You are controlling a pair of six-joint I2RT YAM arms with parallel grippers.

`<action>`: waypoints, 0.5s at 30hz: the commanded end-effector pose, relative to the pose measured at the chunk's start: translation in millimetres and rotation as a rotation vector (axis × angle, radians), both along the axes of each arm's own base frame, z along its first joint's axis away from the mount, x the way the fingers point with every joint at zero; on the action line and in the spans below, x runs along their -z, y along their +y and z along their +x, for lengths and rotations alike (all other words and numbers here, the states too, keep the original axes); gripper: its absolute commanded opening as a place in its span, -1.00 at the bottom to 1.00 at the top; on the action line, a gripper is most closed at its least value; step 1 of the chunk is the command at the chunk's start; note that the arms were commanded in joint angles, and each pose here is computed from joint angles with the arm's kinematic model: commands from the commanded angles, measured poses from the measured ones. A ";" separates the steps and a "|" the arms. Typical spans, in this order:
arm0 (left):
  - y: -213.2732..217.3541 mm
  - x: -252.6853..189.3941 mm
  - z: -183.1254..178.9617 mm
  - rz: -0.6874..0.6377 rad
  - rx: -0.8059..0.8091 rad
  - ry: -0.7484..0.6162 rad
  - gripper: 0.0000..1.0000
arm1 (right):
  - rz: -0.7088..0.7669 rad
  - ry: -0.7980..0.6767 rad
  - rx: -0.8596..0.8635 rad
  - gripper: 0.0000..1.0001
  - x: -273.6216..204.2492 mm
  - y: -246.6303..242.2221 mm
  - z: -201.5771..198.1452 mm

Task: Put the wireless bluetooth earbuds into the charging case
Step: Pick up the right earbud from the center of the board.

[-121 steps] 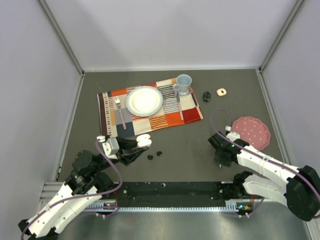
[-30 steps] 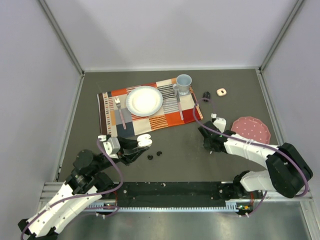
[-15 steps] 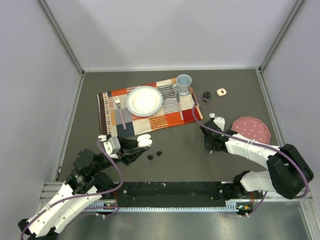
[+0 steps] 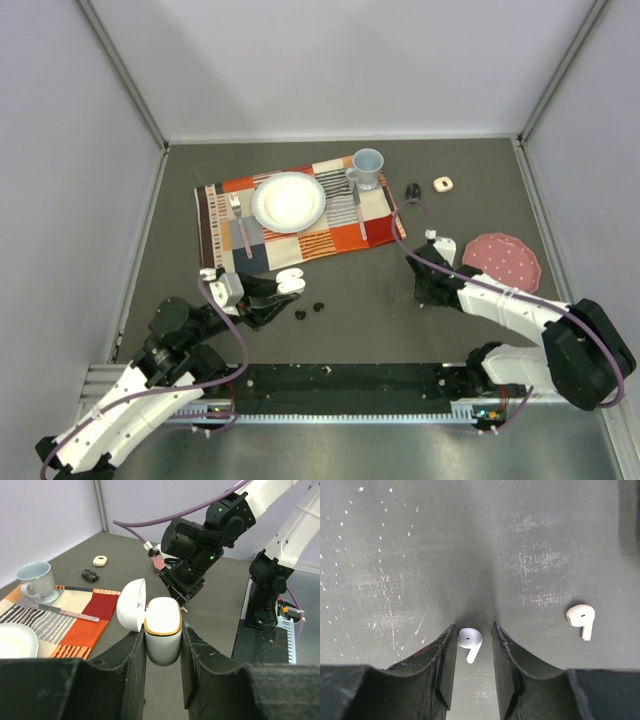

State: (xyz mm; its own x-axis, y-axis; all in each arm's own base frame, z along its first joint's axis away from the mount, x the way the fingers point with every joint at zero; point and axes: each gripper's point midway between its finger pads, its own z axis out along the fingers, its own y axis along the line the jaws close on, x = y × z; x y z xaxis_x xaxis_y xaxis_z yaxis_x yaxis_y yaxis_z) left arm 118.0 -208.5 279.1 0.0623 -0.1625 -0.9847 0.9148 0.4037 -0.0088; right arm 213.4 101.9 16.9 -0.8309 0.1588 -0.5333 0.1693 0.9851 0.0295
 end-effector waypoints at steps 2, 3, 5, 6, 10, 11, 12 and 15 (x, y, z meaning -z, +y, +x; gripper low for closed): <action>1.2 -21.7 -4.1 -0.042 0.011 -0.035 -1.00 | -0.017 0.036 0.010 -0.38 5.0 -4.5 -3.3; 1.6 -22.0 -3.8 -0.043 0.008 -0.036 -1.00 | -0.016 0.035 0.008 -0.39 4.6 -4.1 -3.3; 1.2 -22.0 -4.2 -0.044 0.011 -0.035 -1.00 | -0.015 0.033 0.008 -0.41 4.3 -4.0 -3.2; 1.6 -22.0 -3.8 -0.044 0.008 -0.034 -1.00 | -0.014 0.033 0.011 -0.43 4.3 -3.8 -3.2; 1.1 -21.0 -3.7 -0.042 0.009 -0.032 -1.00 | -0.012 0.037 0.012 -0.49 5.1 -3.4 -3.7; 1.1 -20.7 -3.2 -0.041 0.008 -0.031 -1.00 | -0.005 0.037 0.013 -0.53 4.7 -2.1 -3.3; 1.1 -21.3 -3.6 -0.041 0.009 -0.032 -1.00 | -0.004 0.036 0.016 -0.53 4.6 -2.2 -3.2; 0.8 -20.7 -3.4 -0.041 0.009 -0.031 -1.00 | 0.002 0.036 0.020 -0.56 4.4 -1.9 -4.1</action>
State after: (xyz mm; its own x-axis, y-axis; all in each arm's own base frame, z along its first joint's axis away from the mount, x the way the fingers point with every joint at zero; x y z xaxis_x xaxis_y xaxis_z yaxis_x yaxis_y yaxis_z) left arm 118.2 -208.7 278.8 0.0612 -0.1614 -0.9850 0.9148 0.4037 -0.0093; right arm 214.5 101.4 16.8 -0.8313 0.1637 -0.5312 0.1760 0.9840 0.0278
